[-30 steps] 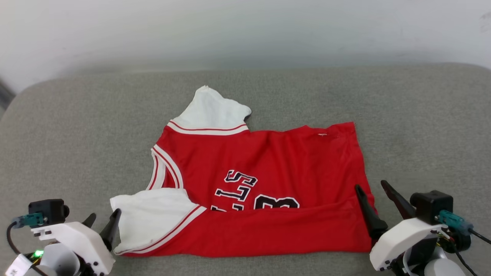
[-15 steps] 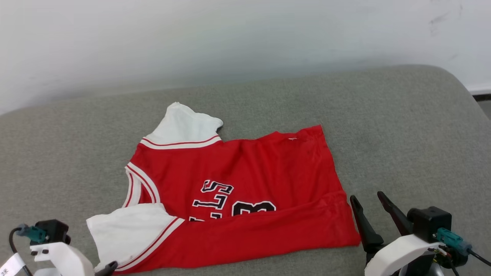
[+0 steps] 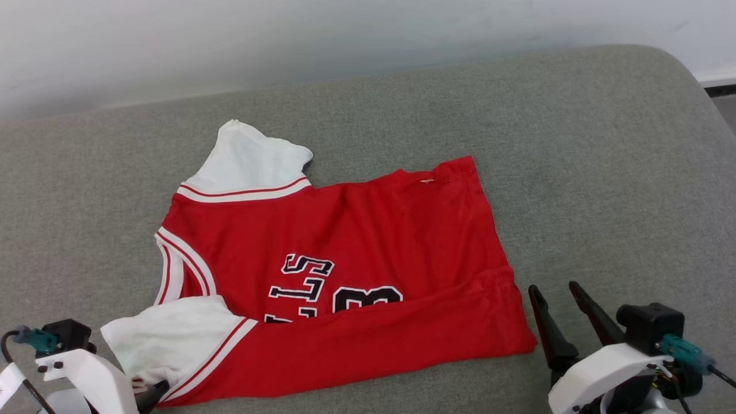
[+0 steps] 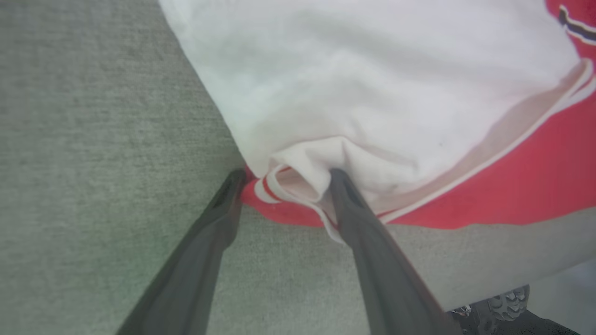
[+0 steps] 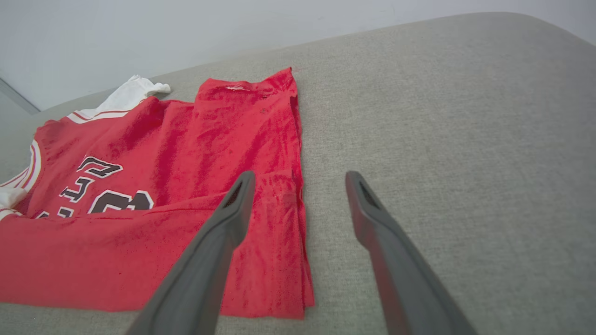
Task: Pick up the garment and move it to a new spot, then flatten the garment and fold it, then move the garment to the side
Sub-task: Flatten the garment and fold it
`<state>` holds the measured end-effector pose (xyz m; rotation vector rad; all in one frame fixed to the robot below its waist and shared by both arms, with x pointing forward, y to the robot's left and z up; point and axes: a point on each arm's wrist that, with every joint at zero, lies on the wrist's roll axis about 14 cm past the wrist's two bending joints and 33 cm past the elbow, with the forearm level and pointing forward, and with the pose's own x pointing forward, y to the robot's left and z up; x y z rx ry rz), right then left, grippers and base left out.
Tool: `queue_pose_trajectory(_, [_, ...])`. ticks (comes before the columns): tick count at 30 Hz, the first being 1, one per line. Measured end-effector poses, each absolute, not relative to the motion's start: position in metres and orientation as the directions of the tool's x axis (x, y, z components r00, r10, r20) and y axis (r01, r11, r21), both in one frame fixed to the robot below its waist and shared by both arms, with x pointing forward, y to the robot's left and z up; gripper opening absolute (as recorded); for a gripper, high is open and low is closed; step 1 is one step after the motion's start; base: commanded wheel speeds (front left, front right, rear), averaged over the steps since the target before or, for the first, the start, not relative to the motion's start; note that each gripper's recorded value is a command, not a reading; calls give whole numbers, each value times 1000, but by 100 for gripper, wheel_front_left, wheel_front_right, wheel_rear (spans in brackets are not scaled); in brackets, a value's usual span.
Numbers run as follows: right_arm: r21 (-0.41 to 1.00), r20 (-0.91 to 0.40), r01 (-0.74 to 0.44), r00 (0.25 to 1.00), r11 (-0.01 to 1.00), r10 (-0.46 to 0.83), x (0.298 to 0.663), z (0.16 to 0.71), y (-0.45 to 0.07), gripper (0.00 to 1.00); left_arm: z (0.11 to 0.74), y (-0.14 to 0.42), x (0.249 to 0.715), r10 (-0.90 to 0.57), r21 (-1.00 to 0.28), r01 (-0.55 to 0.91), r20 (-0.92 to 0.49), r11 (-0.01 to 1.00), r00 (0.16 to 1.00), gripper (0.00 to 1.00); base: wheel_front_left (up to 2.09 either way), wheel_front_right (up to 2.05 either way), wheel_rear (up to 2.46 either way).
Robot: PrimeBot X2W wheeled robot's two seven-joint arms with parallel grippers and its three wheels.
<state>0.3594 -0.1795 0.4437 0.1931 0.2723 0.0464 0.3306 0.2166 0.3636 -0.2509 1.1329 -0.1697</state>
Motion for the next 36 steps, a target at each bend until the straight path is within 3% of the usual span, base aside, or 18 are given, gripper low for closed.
queue_pose_trajectory(1, [197, -266, -13, 962, 980, 66, 359, 444, -182, 100, 364, 215, 331, -266, -291, 5, -868, 957, 420, 0, 0, 0, 0])
queue_pose_trajectory(7, [199, -355, 19, 933, 980, 54, 358, 438, -197, 100, 377, 205, 332, -299, -324, 38, -815, 945, 496, 0, 0, 0, 0])
queue_pose_trajectory(8, [181, -480, 4, 873, 983, 85, 352, 422, -199, 100, 387, 204, 336, -296, -315, 61, -784, 947, 546, 0, 0, 0, 0])
queue_pose_trajectory(12, [176, -629, -50, 762, 983, 152, 343, 405, -189, 100, 405, 204, 341, -286, -298, 85, -736, 951, 614, 0, 0, 0, 0])
queue_pose_trajectory(16, [199, -737, -134, 633, 971, 239, 344, 391, -164, 100, 417, 204, 342, -282, -293, 95, -703, 951, 653, 0, 0, 0, 0])
queue_pose_trajectory(24, [240, -821, -169, 490, 956, 293, 345, 363, -142, 100, 409, 208, 339, -270, -300, 66, -713, 952, 647, 0, 0, 0, 0])
queue_pose_trajectory(25, [245, -822, -170, 485, 955, 297, 346, 362, -140, 0, 407, 210, 338, -265, -299, 58, -718, 953, 644, 0, 0, 0, 0])
queue_pose_trajectory(31, [267, -800, -170, 510, 949, 316, 349, 371, -136, 0, 411, 211, 338, -258, -303, 50, -700, 952, 666, 0, 0, 0, 0])
queue_pose_trajectory(36, [251, -754, -187, 578, 950, 313, 352, 395, -140, 0, 425, 207, 331, -254, -303, 58, -661, 951, 706, 0, 0, 0, 0])
